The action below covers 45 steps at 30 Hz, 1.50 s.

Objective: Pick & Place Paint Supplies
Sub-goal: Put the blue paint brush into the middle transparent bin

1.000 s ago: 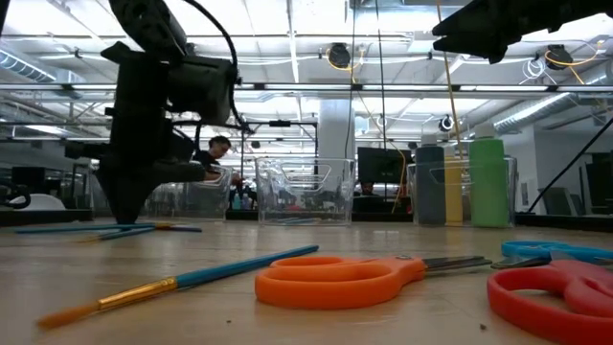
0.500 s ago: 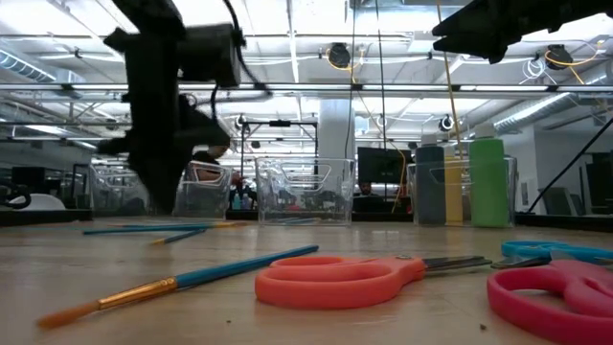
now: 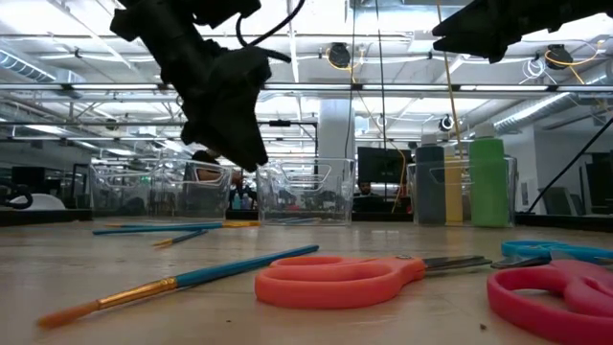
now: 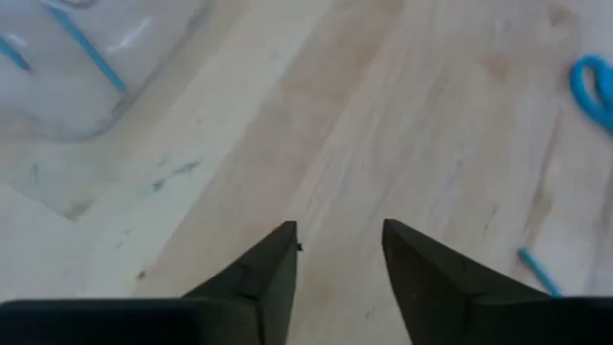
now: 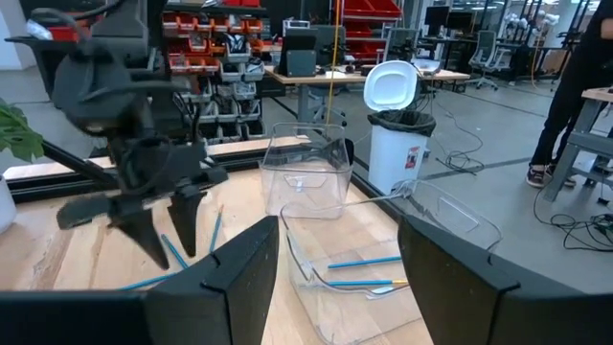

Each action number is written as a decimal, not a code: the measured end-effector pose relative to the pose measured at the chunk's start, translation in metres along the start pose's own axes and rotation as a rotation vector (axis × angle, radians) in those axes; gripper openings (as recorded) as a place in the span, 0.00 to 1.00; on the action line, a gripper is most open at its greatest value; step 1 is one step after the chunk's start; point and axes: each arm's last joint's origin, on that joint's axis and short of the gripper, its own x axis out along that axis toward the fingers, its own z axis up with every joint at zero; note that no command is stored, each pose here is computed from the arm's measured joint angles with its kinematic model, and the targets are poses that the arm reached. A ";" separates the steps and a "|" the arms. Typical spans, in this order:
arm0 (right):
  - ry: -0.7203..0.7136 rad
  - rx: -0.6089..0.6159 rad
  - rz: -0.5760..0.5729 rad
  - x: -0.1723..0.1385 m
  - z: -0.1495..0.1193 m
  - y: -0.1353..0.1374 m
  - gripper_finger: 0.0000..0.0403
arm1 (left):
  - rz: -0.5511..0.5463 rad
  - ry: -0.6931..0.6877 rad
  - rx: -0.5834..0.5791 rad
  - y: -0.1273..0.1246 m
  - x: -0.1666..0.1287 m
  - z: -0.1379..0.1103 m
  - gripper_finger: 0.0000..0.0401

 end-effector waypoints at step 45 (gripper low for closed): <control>-0.002 0.002 0.000 0.000 0.000 0.000 0.52 | 0.099 -0.144 0.069 -0.004 -0.005 0.046 0.04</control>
